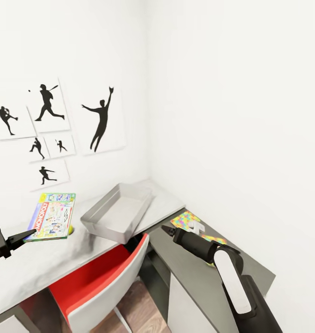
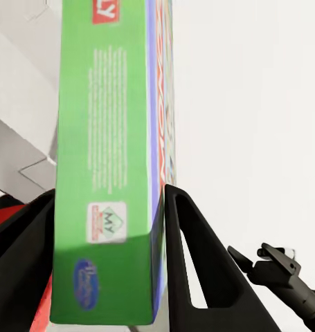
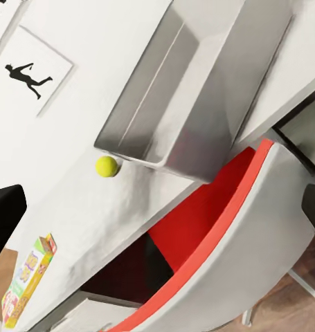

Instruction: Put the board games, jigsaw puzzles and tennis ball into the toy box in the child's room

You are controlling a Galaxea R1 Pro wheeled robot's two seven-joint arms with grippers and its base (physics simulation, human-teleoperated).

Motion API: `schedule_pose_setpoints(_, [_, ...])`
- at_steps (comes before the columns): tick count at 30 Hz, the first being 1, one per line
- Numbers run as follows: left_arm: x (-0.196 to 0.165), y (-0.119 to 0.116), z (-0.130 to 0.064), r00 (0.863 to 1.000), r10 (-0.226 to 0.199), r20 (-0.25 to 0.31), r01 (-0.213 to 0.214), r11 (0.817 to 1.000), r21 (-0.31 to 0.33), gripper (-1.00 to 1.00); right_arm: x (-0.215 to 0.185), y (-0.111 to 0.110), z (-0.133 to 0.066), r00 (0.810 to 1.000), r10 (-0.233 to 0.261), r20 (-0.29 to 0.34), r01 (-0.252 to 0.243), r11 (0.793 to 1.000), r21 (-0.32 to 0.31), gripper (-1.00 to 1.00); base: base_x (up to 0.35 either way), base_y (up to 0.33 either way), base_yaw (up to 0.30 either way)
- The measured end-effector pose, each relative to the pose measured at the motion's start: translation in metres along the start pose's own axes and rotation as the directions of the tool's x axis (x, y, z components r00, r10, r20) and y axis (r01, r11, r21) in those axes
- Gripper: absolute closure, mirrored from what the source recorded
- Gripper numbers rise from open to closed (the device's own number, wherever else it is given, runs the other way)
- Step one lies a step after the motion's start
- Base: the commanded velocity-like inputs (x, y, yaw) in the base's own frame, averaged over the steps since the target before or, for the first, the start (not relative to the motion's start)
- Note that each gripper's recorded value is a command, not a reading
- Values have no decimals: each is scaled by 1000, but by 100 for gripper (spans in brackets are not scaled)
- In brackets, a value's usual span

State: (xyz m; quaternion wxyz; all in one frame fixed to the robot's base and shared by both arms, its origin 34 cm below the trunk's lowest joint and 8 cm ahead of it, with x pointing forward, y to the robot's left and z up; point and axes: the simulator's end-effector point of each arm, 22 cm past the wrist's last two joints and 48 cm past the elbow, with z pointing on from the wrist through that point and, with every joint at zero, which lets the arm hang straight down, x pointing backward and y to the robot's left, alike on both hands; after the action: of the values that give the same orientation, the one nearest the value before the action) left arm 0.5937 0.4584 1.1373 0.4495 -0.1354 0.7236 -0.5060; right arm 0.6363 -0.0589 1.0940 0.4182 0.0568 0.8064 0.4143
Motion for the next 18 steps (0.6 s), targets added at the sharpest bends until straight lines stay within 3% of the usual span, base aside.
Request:
schedule_pose_setpoints(7, [0, 0, 0, 1000, 0, 0, 0, 1000, -1, 100, 0, 1, 0, 1000, 0, 1, 0, 1000, -2, -100, 147, 135, -5])
schedule_pose_setpoints(18, [0, 0, 0, 1000, -1, 1, 1, 1000, 1, 100, 0, 0, 0, 1000, 0, -1, 0, 1000, -1, -100, 52, 90, 0])
